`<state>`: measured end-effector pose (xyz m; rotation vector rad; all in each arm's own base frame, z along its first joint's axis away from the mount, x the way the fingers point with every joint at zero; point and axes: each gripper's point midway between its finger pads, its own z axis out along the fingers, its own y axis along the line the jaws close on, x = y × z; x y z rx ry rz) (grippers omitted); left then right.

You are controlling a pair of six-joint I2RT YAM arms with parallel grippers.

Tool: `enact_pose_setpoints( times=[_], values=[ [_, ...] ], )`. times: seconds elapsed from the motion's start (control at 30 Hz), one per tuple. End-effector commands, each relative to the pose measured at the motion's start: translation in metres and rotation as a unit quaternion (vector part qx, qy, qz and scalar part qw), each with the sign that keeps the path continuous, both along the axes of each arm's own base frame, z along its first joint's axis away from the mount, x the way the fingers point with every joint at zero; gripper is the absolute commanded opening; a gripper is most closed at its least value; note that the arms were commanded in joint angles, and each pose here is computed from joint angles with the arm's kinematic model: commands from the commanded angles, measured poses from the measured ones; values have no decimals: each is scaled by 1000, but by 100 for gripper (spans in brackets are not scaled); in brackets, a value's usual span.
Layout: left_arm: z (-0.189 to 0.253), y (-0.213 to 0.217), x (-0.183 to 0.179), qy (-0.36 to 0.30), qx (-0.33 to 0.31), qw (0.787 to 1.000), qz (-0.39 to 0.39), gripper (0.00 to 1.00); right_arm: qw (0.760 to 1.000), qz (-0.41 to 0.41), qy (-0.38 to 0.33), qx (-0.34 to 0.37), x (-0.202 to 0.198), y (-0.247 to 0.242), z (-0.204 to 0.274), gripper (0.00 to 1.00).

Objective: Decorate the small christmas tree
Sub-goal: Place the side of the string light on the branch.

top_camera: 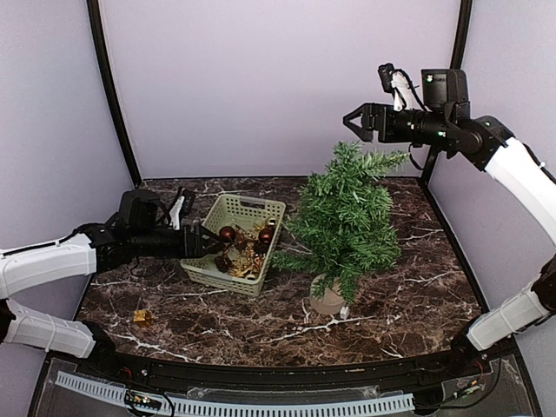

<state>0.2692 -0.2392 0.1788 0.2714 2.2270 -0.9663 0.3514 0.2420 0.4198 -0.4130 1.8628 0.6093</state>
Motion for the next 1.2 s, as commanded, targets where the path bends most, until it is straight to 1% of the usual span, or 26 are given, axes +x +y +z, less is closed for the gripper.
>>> enact_pose_setpoints(
  times=[0.0,0.17,0.23,0.3,0.37,0.43,0.47,0.5,0.57,0.63,0.73,0.9,1.03,1.07,1.1,1.13,1.17],
  values=[
    [-8,-10,1,23,-16,1000,-15,64,999,-8,-25,20,-2,-7,18,92],
    [-13,-22,2,30,-29,998,-42,60,999,-8,-26,20,-2,-8,17,92],
    [-15,-26,3,34,-29,998,-50,56,999,-7,-26,20,-2,-8,17,92],
    [-18,-29,4,39,-28,997,-58,49,999,-7,-26,19,-2,-8,16,92],
    [-22,-33,5,45,-28,996,-65,39,999,-8,-26,19,-2,-9,15,92],
    [-20,-36,6,43,-34,996,-71,18,999,-9,-26,17,-1,-10,14,92],
    [-17,-38,6,38,-39,996,-75,14,999,-10,-27,16,0,-10,14,92],
    [-14,-38,6,31,-41,996,-76,7,999,-11,-29,15,0,-11,15,92],
    [-3,-35,12,5,-38,997,-66,1,999,-13,-30,14,1,-12,15,92],
    [14,-30,22,-31,-27,998,-46,0,999,-16,-31,12,4,-12,16,92],
    [30,-20,39,-61,-5,998,-16,0,999,-19,-33,9,9,-12,16,92],
    [66,-14,71,-100,-15,995,8,0,999,-17,-39,7,15,-9,20,92],
    [105,-25,95,-153,-32,988,-12,0,999,-16,-42,4,21,-7,21,93],
    [104,-30,102,-157,-26,987,-20,0,999,-15,-41,4,24,-6,20,93],
    [125,-36,106,-176,-37,983,-31,0,999,-12,-40,4,26,-5,19,93],
    [122,-42,112,-179,-32,983,-42,0,999,-10,-39,4,29,-4,18,93],
    [142,-48,114,-198,-44,978,-57,0,999,-6,-37,4,31,-4,15,93]
  ],
)
